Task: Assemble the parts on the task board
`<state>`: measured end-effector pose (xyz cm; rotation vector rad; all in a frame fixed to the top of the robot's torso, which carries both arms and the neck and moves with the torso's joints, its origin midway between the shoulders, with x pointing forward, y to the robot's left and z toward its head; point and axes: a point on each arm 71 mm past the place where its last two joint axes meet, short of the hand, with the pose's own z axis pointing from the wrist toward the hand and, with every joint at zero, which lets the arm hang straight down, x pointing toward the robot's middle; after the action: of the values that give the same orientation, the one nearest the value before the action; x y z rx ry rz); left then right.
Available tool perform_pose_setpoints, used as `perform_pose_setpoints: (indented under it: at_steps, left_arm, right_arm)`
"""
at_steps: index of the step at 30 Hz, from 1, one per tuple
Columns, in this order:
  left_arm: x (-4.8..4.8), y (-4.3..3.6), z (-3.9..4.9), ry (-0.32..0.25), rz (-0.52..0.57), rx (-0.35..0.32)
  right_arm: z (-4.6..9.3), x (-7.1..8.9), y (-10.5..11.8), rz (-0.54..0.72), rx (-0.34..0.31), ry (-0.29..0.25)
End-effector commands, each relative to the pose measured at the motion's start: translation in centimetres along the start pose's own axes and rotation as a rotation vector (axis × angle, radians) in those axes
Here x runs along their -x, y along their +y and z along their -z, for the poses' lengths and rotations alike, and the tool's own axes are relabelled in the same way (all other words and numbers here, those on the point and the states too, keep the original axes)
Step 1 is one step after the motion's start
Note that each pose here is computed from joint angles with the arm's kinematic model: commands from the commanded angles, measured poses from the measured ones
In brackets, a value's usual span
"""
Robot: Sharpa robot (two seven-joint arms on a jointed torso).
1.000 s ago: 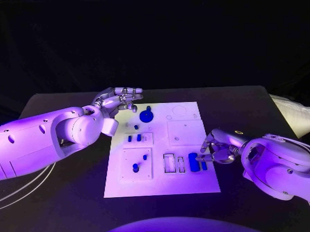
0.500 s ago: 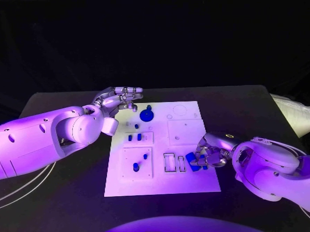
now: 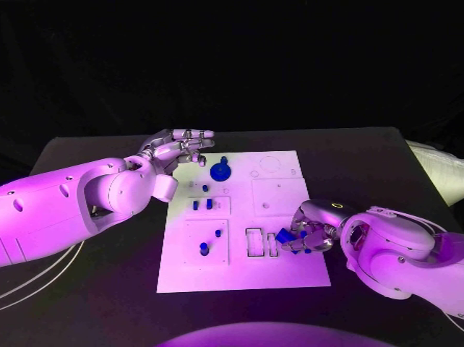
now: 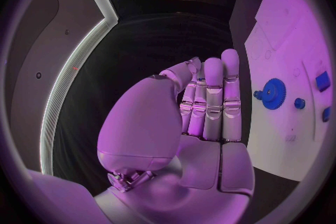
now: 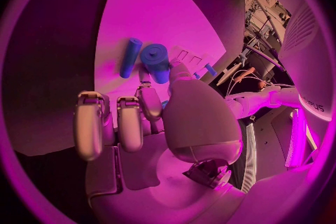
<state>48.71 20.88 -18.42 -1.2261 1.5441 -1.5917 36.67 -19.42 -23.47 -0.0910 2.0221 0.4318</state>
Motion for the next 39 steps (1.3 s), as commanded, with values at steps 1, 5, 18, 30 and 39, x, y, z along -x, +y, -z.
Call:
perform_pose_setpoints:
  at_steps: [1,5,18,30,39]
  left_arm:
    - [-0.24,-0.03,0.00,0.024,0.001,-0.003]
    - [-0.26,-0.02,0.00,0.026,0.001,-0.001]
    - [-0.33,0.01,-0.02,0.031,0.001,0.001]
    - [-0.53,0.03,-0.04,0.038,0.003,0.001]
    - [-0.65,0.05,-0.04,0.043,0.004,0.002]
  right_arm:
    - [-0.1,-0.4,0.0,0.018,-0.006,0.011]
    - [-0.1,-0.4,-0.1,0.012,-0.012,0.002]
    - [1.3,1.3,0.7,-0.207,0.021,-0.119]
    - [0.4,0.4,2.9,-0.247,0.059,-0.011]
    - [-0.3,-0.4,4.0,-0.214,0.063,0.068]
